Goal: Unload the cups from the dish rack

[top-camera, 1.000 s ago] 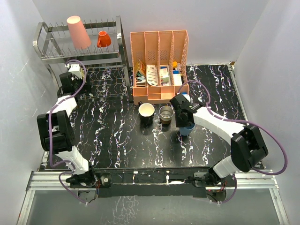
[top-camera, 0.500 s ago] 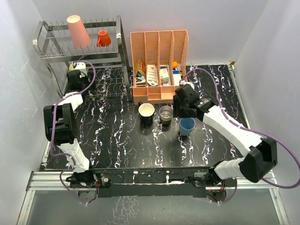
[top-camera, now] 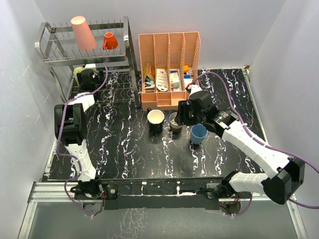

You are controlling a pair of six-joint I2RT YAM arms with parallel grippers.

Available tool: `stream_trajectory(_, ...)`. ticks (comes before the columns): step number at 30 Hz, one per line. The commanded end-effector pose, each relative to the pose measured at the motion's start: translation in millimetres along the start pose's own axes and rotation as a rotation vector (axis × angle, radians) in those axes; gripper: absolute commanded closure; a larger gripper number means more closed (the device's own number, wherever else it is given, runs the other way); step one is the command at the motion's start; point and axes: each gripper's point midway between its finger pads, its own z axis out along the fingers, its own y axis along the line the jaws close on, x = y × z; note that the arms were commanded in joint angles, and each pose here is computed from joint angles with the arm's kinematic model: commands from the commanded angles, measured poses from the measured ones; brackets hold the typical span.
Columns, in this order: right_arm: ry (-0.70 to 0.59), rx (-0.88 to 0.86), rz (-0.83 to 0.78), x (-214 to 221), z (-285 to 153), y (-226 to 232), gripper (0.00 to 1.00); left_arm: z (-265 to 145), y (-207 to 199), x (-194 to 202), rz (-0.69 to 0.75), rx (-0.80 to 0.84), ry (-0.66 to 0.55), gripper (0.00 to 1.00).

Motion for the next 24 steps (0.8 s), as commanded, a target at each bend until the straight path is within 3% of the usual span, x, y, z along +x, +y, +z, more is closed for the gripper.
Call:
stream_trajectory(1,-0.092,-0.113,-0.059,-19,-3,23,0.55,10,-4,-29,-0.063,-0.033,-0.077,0.18)
stream_trajectory(24,-0.101,-0.176,-0.098,-11,1,36,0.68,46,-12,-20,-0.135,0.009,-0.062,0.39)
